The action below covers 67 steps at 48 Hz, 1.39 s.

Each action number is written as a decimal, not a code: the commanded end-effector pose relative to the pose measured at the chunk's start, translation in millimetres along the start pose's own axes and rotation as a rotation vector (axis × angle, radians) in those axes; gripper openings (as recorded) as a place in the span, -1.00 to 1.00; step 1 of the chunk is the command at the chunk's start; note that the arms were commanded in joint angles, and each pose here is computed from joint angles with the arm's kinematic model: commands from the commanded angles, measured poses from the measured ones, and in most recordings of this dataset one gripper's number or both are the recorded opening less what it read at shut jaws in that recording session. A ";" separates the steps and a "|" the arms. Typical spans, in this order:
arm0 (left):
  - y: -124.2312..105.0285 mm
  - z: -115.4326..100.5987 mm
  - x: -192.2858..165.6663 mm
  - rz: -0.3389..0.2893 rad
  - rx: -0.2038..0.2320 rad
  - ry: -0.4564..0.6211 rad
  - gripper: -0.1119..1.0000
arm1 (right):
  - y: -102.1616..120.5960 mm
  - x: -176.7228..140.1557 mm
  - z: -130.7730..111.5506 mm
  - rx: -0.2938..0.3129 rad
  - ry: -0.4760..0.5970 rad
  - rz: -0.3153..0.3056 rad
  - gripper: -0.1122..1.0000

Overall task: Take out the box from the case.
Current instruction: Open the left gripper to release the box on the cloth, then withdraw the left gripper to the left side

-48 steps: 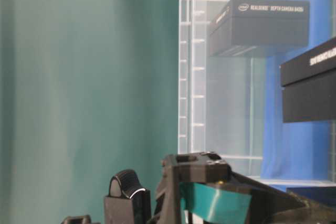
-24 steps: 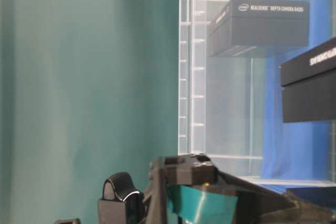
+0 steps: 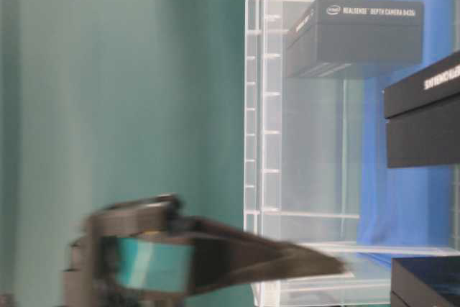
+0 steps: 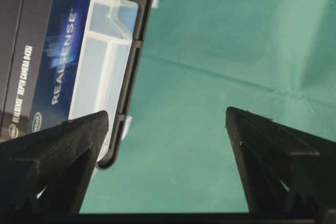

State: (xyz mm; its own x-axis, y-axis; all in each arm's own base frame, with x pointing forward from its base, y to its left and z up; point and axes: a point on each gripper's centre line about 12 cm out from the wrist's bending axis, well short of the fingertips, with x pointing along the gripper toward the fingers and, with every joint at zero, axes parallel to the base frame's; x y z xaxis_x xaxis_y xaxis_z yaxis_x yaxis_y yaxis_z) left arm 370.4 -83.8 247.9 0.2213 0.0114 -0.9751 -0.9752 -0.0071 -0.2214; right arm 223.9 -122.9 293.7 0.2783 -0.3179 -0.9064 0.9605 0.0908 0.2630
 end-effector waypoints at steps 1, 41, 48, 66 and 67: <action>-5.4 5.7 -38.2 -0.045 -0.010 0.001 0.93 | 1.4 -6.2 1.9 0.000 -0.014 0.022 0.86; 15.1 7.2 -98.2 -0.023 0.035 -0.024 0.93 | 2.0 -7.3 0.1 -0.005 -0.011 0.025 0.86; 37.8 -0.6 -100.3 -0.012 0.051 -0.016 0.93 | 1.2 -7.8 -0.1 -0.005 -0.012 0.024 0.86; 99.4 0.4 -105.1 0.002 0.007 -0.006 0.93 | -0.4 -8.2 -0.8 -0.004 -0.006 0.014 0.86; 101.5 0.8 -105.6 0.001 0.002 -0.005 0.93 | -0.5 -8.2 -0.9 -0.004 -0.006 0.012 0.86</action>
State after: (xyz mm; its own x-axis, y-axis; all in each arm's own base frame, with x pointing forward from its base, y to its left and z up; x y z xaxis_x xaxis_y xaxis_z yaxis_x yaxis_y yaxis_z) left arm 256.4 -85.8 320.2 0.1897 0.0267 -0.9815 -0.9818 0.0005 -0.1898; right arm 222.1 -120.2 295.0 0.2776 -0.3154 -0.9074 0.9607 0.0959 0.2606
